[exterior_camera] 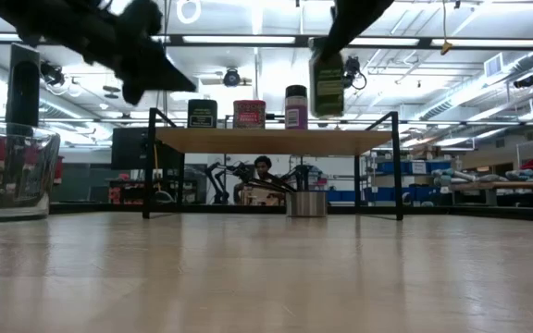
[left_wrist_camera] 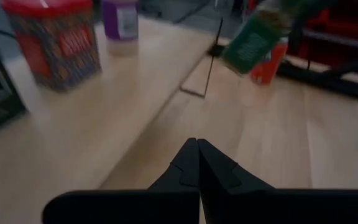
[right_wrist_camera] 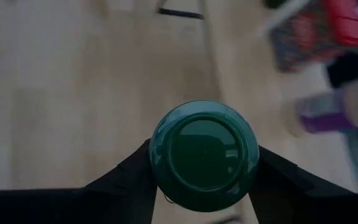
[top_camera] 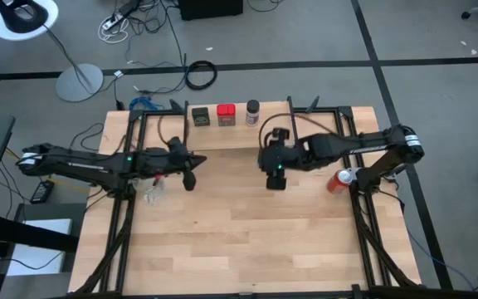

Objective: Shelf spices
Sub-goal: Put the green seasoning bottle on the shelf

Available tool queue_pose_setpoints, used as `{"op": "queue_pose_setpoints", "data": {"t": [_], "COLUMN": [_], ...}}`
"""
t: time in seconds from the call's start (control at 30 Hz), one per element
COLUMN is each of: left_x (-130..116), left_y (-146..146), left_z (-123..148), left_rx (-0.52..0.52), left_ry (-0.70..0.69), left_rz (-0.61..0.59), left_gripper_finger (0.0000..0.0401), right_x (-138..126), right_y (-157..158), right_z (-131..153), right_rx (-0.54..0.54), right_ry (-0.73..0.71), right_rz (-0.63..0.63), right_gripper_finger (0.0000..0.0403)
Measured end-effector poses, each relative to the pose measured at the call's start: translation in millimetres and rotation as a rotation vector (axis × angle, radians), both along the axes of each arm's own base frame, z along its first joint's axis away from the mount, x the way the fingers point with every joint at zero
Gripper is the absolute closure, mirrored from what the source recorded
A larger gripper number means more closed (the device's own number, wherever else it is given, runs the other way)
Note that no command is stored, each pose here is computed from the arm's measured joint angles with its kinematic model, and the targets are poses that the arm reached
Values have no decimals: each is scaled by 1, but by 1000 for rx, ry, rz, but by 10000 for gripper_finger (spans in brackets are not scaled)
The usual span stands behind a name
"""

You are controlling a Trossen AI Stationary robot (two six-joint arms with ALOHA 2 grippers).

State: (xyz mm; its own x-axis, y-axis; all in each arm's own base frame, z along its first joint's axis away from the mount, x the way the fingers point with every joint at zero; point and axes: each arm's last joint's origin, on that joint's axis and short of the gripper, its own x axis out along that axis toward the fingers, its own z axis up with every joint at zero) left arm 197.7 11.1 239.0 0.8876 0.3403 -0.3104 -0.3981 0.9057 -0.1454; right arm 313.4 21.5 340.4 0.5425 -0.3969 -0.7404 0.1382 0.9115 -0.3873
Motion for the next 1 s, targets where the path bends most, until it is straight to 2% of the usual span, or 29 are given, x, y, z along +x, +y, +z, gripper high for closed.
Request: {"op": "queue_pose_setpoints", "data": {"t": [0.13,0.37,0.53,0.7,1.0], "left_x": [-19,-47,-50,-50,-50], "left_y": [-4,-9,-11,-11,-13], "left_z": [15,25,27,26,27], "left_rx": [21,48,52,52,52], "left_ry": [-62,-77,-87,-86,-88], "left_rz": [18,76,72,71,59], "left_gripper_finger": [401,401,401,401,401], "right_x": [-13,-37,-47,-50,-53], "right_y": [-18,-56,-89,-119,-162], "right_z": [16,39,43,33,28], "right_rx": [-28,-61,-17,32,100], "right_ry": [1,-46,-48,-57,-124], "right_rz": [-37,-88,-109,-92,-66], "right_gripper_finger": [205,205,205,205,205]}}
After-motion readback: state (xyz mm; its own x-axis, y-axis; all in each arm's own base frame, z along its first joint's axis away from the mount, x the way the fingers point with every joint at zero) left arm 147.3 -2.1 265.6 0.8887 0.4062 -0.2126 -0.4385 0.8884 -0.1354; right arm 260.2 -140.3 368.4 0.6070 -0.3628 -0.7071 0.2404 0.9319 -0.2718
